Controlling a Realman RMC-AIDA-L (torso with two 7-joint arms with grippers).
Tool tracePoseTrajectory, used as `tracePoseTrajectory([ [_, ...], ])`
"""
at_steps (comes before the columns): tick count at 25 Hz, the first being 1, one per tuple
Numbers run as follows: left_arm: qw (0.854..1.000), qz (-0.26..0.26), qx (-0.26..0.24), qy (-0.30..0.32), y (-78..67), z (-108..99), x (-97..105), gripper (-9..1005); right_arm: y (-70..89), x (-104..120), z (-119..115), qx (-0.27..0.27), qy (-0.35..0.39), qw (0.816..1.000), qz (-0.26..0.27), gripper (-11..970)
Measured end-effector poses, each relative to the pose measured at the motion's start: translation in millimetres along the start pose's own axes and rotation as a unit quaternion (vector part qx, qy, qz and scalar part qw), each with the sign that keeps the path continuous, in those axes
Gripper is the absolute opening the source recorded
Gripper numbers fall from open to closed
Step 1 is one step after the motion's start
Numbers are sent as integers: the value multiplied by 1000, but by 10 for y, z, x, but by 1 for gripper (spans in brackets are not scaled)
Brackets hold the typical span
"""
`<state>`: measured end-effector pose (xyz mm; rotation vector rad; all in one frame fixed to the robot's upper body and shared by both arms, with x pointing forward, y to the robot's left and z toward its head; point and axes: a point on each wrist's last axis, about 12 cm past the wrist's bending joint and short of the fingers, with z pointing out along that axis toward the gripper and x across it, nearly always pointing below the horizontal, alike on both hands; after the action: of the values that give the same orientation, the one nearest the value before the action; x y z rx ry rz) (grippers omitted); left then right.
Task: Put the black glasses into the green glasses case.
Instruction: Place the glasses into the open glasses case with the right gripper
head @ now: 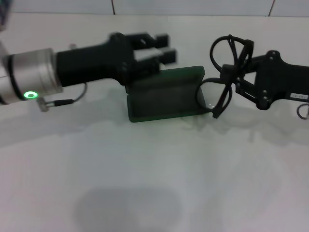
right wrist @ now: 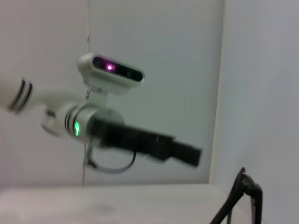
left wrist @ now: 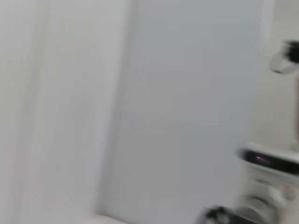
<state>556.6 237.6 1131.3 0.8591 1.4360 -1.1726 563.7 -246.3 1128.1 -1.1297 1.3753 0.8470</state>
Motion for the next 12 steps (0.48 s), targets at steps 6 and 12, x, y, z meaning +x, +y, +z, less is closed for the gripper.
tracePoseTrajectory([
  [6,995,-11,-99,-22,120,-220,86,471,51,-82,161,30,49,992,-109,95],
  [12,985,-18,-165,-46,189,-363,144,471,253,-155,578,54,140,959,-239,95],
])
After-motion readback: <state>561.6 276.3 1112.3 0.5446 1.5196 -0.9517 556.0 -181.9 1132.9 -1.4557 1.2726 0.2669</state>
